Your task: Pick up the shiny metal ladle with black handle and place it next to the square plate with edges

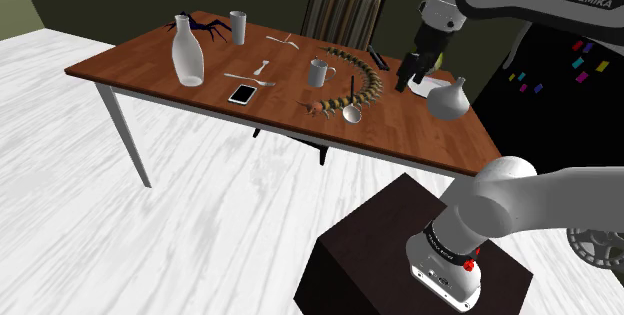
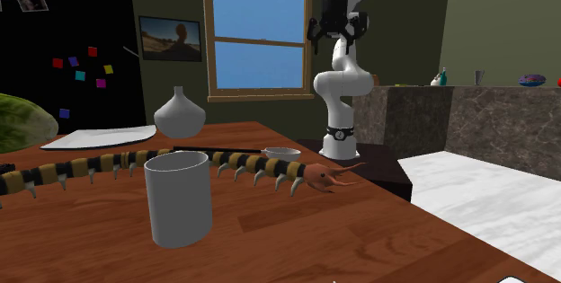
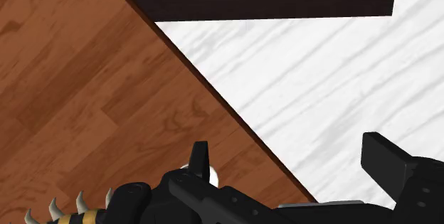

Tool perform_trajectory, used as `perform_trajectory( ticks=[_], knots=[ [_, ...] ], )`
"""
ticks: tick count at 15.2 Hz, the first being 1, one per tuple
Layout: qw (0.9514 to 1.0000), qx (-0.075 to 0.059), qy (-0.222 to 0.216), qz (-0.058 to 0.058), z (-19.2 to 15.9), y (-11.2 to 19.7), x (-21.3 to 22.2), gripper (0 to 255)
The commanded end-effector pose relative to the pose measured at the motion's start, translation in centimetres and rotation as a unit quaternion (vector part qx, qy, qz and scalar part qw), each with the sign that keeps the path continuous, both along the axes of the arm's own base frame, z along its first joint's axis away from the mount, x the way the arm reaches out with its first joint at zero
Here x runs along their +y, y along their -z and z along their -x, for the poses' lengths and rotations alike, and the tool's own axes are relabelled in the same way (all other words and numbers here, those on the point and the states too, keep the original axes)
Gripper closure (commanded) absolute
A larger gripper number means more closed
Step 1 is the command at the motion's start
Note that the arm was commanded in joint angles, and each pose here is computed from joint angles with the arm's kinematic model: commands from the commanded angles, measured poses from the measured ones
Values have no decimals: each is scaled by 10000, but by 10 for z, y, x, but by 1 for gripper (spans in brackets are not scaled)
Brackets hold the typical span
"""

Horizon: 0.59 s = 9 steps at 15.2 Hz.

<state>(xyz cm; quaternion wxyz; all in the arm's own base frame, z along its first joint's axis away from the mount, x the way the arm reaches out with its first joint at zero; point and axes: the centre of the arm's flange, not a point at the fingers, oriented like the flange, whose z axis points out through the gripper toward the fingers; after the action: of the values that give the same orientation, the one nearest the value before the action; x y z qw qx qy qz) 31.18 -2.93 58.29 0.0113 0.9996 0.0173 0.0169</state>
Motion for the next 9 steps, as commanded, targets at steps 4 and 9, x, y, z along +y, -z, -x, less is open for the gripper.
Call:
perform_trajectory(
  ticks=[4,9],
  knots=[
    [9990,-37,439,96,-32,23,0,0],
    [9928,-97,1168,257,-85,59,-6,0]
  ],
)
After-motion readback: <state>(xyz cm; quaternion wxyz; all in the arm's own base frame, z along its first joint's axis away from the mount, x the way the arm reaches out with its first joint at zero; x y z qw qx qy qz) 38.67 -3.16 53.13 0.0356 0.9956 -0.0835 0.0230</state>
